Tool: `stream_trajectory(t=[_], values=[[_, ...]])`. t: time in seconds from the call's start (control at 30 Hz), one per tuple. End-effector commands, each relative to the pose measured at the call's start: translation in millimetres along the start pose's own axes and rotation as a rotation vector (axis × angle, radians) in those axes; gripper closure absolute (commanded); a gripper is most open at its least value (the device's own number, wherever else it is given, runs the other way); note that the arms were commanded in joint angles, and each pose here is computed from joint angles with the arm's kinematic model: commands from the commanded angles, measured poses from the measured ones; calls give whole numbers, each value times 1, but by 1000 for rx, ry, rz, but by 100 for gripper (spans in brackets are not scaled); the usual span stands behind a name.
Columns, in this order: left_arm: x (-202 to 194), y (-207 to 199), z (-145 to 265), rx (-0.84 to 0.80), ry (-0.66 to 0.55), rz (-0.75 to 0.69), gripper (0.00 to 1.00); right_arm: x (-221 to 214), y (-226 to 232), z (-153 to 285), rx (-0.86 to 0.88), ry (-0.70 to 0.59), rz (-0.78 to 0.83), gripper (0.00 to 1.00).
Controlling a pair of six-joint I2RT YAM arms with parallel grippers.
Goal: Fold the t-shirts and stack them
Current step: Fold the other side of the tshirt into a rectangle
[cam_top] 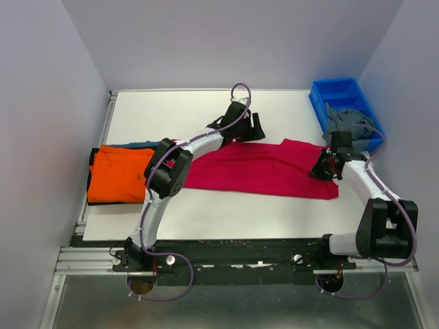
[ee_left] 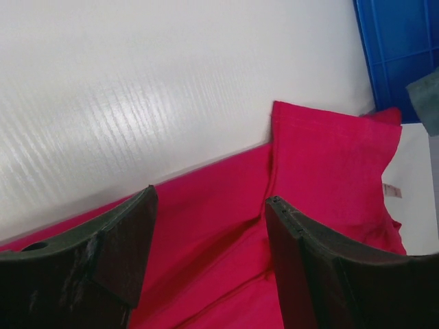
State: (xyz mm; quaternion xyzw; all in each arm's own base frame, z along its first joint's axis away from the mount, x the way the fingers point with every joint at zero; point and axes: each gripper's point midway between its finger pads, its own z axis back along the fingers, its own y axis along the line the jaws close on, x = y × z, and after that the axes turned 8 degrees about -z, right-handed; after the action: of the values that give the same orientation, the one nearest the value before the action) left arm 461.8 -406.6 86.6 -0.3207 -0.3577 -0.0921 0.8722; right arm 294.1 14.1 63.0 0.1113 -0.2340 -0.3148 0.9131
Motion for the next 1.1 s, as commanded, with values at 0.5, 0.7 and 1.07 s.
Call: stream_trajectory(t=[0.5, 0.7, 1.07], values=[[2, -58, -53, -240, 35, 21, 24, 123, 28, -41, -199, -139, 42, 43], [-7, -58, -76, -278, 42, 60, 23, 125, 38, -68, -161, -82, 100, 37], [-5, -72, -89, -412, 1, 103, 26, 117, 50, -71, -84, -45, 123, 72]])
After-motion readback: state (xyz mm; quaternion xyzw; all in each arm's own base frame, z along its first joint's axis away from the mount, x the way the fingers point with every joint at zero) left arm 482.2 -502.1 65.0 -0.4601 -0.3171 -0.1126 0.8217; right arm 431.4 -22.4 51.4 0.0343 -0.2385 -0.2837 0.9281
